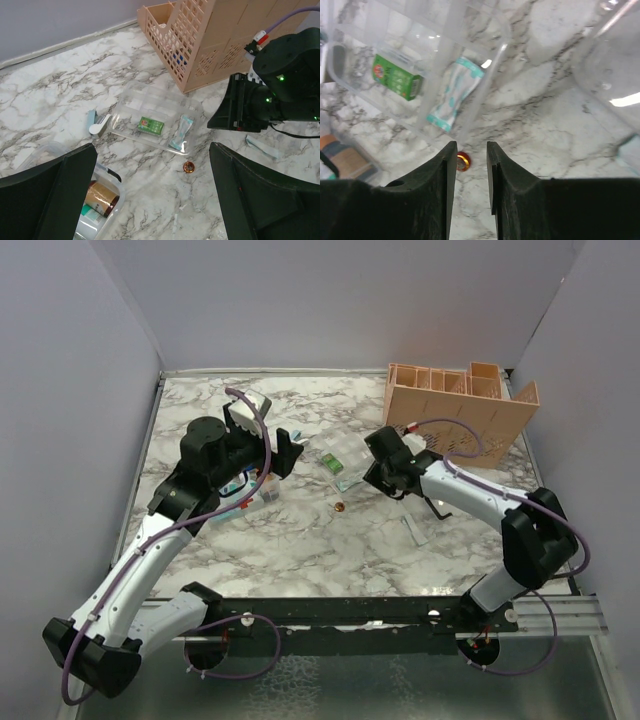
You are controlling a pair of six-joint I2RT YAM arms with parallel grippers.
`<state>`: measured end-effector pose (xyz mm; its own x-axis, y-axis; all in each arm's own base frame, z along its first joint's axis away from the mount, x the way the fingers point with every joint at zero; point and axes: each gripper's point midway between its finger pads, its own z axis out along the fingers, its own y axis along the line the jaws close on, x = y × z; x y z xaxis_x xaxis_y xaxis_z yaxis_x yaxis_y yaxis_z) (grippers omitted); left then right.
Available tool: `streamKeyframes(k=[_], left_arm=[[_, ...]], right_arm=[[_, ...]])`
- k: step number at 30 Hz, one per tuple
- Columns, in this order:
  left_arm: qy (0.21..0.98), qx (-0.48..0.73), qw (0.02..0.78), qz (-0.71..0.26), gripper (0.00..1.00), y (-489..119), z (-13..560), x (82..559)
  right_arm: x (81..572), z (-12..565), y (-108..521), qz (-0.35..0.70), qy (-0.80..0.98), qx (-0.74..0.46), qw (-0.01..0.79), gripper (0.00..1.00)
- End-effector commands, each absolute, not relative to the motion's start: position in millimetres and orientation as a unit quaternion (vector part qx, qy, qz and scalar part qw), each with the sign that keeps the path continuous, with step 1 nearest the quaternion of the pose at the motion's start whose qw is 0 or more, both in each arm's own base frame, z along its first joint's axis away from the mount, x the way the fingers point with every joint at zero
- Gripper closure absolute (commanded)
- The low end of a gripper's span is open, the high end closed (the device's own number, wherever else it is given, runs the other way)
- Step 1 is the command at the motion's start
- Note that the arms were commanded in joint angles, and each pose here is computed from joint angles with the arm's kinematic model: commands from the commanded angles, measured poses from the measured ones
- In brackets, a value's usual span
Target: Organize the medicine kit
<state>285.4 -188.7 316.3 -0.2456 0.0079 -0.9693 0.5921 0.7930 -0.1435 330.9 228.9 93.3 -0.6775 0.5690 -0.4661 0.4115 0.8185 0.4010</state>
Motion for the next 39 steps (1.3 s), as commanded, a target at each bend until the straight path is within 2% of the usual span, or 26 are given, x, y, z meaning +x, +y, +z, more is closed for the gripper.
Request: streamKeyframes(k=[1,5,9,12,17,30,39], left_arm=[[0.722,0.209,0.599,-0.276,0.01,-198,340,283],[0.723,0.208,0.596,-0.282,0.01,-199,338,284],[0.723,0.209,0.593,-0.285,0.01,-201,337,284],[0.724,0.208,0.593,-0.286,0.01,-202,337,284],[0.725,0.209,0.591,-0.286,0.01,-202,334,285],[0.725,0.207,0.591,-0.287,0.01,-202,333,284],[0.726,0.207,0.590,-0.287,0.01,-201,333,283]], right_arm=[[301,78,180,0.047,0.914,0.259,0.309,0.68],[274,64,147,-0.004,0.915,0.268,0.301,0.66],[255,54,119,-0.050,0.911,0.287,0.291,0.58],[247,50,102,-0.077,0.907,0.300,0.285,0.51],[241,45,87,-0.100,0.906,0.300,0.281,0.47],[229,23,108,-0.046,0.933,0.276,0.228,0.47],[212,15,145,0.037,0.949,0.273,0.151,0.47]])
